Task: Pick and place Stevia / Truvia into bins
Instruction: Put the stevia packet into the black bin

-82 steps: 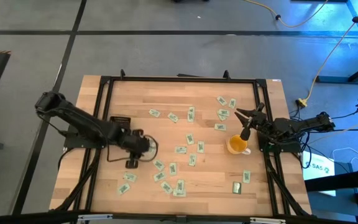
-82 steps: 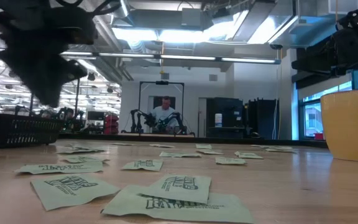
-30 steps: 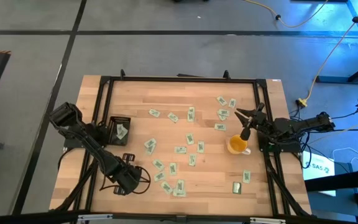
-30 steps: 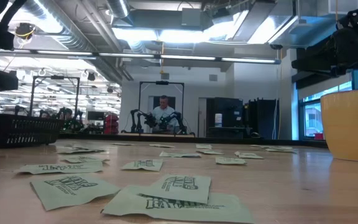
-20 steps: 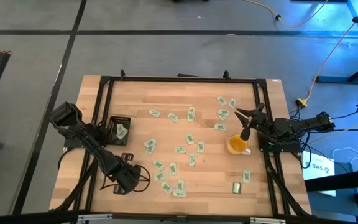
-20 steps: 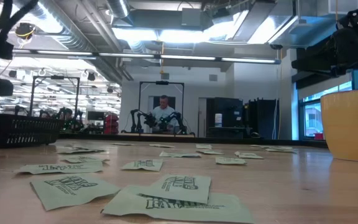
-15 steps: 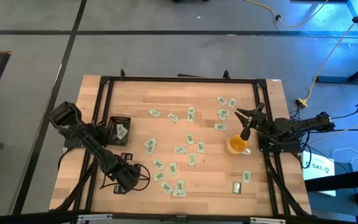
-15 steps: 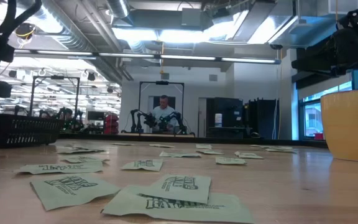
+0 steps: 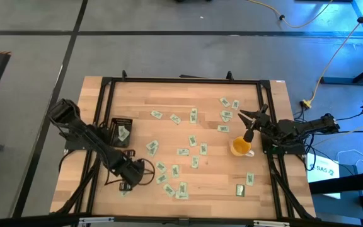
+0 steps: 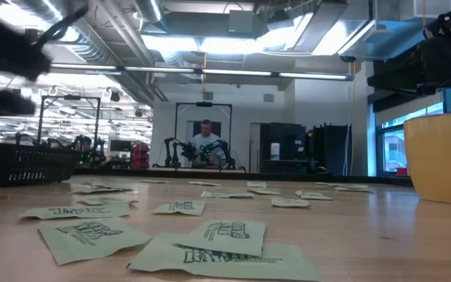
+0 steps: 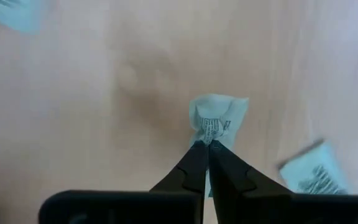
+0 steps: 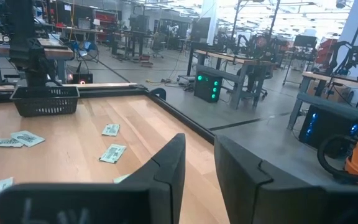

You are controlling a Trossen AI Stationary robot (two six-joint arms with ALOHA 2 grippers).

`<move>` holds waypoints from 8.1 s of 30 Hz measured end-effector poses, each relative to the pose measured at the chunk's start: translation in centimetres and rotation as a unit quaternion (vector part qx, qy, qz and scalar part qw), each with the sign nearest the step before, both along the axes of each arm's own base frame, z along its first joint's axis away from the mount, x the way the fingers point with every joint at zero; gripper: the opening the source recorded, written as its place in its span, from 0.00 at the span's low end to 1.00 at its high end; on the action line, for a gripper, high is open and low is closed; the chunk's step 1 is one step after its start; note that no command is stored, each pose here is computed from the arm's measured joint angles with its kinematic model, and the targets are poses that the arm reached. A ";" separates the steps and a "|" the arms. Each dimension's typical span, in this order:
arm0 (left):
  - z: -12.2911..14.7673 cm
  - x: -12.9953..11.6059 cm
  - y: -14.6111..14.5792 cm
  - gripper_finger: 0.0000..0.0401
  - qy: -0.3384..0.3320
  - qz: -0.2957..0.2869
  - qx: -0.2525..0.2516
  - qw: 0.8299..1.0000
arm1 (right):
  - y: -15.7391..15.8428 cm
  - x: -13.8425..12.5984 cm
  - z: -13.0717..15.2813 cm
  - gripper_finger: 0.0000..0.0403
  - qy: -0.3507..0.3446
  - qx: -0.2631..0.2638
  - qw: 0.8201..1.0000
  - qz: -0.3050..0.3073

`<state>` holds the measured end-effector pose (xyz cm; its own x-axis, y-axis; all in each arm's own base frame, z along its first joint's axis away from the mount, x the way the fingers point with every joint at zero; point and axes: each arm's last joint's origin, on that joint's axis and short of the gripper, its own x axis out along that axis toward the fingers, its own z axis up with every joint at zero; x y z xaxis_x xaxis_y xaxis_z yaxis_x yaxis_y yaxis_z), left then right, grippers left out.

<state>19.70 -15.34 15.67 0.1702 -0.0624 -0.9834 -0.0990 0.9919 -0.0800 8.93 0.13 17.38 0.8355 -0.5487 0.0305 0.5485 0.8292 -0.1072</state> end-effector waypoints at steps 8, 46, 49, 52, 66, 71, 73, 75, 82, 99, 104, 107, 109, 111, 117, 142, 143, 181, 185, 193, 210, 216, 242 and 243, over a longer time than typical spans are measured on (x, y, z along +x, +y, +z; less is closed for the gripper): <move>3.7 -1.7 4.0 0.02 -0.039 0.167 0.067 0.983 | 0.0 0.0 0.0 0.22 0.001 -0.003 1.000 0.000; 4.5 -5.1 12.2 0.03 0.075 0.507 0.132 0.848 | 0.0 0.0 0.1 0.22 0.003 -0.011 1.000 -0.001; 4.5 -5.0 12.4 0.03 0.077 0.511 0.130 0.846 | 0.0 0.0 0.1 0.22 0.003 -0.011 1.000 -0.001; 4.5 -5.0 12.5 0.03 0.080 0.510 0.128 0.847 | 0.0 0.0 0.1 0.22 0.004 -0.011 1.000 -0.001; 4.5 -4.8 12.6 0.03 0.060 0.503 0.141 0.851 | 0.0 0.0 0.1 0.22 0.004 -0.011 1.000 -0.001; 4.5 -4.8 12.6 0.03 0.062 0.492 0.143 0.856 | 0.0 0.0 0.1 0.22 0.004 -0.011 1.000 0.000; 4.5 -4.8 12.6 0.05 0.063 0.488 0.144 0.859 | 0.0 0.0 0.1 0.22 0.004 -0.011 1.000 -0.001; 4.5 -4.8 12.6 0.07 0.062 0.488 0.144 0.859 | 0.0 0.0 0.1 0.22 0.004 -0.011 1.000 -0.001; 4.5 -4.8 12.7 0.12 0.058 0.490 0.148 0.857 | 0.0 0.0 0.1 0.22 0.004 -0.011 1.000 0.000; 7.2 -1.7 9.2 0.09 -0.077 0.203 0.102 0.971 | 0.0 0.0 0.1 0.22 0.003 -0.010 1.000 -0.001; 6.9 -1.0 6.5 0.13 -0.142 0.092 0.033 0.985 | 0.0 0.0 0.1 0.22 0.003 -0.010 1.000 0.000; 6.4 -1.1 5.3 0.18 -0.168 0.067 0.012 0.983 | 0.0 0.0 0.1 0.22 0.003 -0.010 1.000 0.000; 5.8 -1.4 4.7 0.20 -0.171 0.060 0.000 0.983 | 0.0 0.0 0.1 0.22 0.003 -0.010 1.000 0.000; 5.4 -1.6 4.1 0.22 -0.172 0.049 -0.024 0.984 | 0.0 0.0 0.1 0.22 0.003 -0.010 1.000 0.000; 4.6 -1.1 1.5 0.21 -0.205 -0.005 -0.048 0.978 | 0.0 0.0 0.1 0.22 0.001 -0.007 1.000 0.000; 0.6 0.7 -6.3 0.19 0.060 0.022 -0.027 0.998 | 0.0 0.0 0.1 0.22 -0.006 0.003 1.000 0.000; 0.4 0.5 -6.6 0.19 0.062 0.027 -0.026 0.997 | 0.0 0.0 0.1 0.22 -0.006 0.003 1.000 0.000; 4.6 1.3 -1.0 0.02 -0.044 0.102 0.101 0.989 | 0.0 0.0 0.1 0.22 -0.005 0.002 1.000 0.000; 7.0 0.2 2.7 0.01 -0.076 0.223 0.182 0.955 | 0.0 0.0 0.1 0.22 -0.005 0.001 1.000 0.000; 9.4 -1.6 8.0 0.02 -0.006 0.360 0.216 0.907 | 0.0 0.0 0.1 0.22 0.002 -0.010 1.000 0.000; 9.4 -0.4 12.8 0.01 0.049 0.359 0.243 0.900 | 0.0 0.0 0.1 0.22 0.004 -0.011 1.000 0.000; 8.8 -0.7 13.7 0.01 0.058 0.348 0.244 0.903 | 0.0 0.0 0.1 0.22 0.004 -0.011 1.000 0.000; 1.9 -4.0 16.9 0.03 0.075 0.408 0.130 0.900 | 0.0 0.0 0.1 0.22 0.004 -0.011 1.000 0.000; 1.9 -4.1 17.0 0.03 0.074 0.410 0.131 0.899 | 0.0 0.0 0.1 0.22 0.004 -0.011 1.000 0.000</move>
<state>15.64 1.62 17.61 -0.0812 0.2608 -0.9620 -0.7966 0.5631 0.2198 8.92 0.13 17.46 0.8352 -0.5488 0.0361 0.5484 0.8261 -0.1293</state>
